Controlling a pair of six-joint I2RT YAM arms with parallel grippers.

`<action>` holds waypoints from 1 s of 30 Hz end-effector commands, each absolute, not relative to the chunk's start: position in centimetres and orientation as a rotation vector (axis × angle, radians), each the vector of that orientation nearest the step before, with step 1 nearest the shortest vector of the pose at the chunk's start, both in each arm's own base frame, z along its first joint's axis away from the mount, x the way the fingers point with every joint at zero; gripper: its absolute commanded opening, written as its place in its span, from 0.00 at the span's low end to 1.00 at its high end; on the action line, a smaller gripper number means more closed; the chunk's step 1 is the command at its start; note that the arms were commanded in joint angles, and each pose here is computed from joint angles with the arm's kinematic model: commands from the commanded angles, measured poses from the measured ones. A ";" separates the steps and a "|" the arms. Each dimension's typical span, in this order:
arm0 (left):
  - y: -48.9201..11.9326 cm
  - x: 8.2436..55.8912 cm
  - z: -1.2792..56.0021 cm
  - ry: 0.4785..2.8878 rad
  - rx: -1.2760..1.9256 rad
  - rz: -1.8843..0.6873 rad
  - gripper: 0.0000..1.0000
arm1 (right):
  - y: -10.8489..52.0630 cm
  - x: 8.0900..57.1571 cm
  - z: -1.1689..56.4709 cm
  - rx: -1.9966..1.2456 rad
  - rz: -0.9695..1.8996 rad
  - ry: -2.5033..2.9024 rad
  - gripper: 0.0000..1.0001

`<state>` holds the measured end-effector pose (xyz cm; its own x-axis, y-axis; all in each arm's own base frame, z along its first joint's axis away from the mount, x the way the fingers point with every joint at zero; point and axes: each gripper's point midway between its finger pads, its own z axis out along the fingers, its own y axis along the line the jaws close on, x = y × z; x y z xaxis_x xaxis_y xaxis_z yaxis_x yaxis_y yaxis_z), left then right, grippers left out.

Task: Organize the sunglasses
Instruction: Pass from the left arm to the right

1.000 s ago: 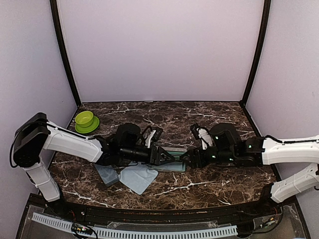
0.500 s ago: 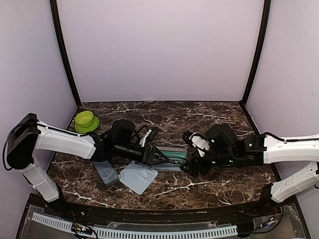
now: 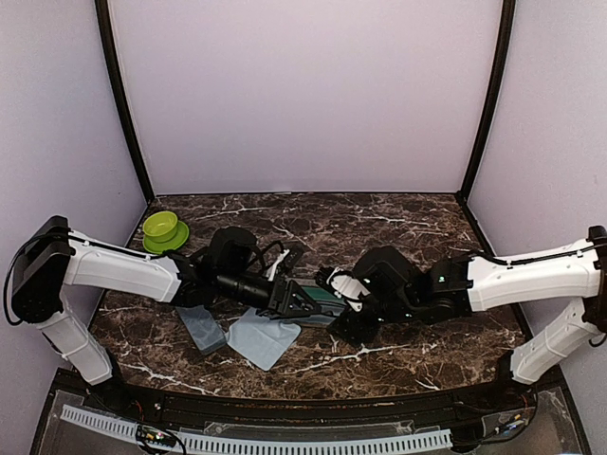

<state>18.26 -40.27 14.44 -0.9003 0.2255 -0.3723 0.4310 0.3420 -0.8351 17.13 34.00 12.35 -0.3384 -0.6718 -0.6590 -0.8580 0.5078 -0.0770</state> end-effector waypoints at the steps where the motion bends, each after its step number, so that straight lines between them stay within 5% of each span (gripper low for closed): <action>1: -40.0 17.9 16.0 2.376 0.610 -1.646 0.21 | 34.8 17.5 13.6 -1.269 0.333 2.048 0.72; 7: -40.0 17.6 15.6 2.391 0.599 -1.669 0.21 | 34.6 17.4 14.1 -1.275 0.311 2.023 0.60; 30: -40.4 16.9 14.7 2.437 0.599 -1.744 0.19 | 34.8 16.9 14.4 -1.314 0.244 1.986 0.39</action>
<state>17.24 -40.40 14.48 -0.9239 0.2483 -0.2911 0.3592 0.3013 -0.8833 16.51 33.87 12.43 -0.2311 -0.7491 -0.6209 -0.8695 0.4453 -0.2136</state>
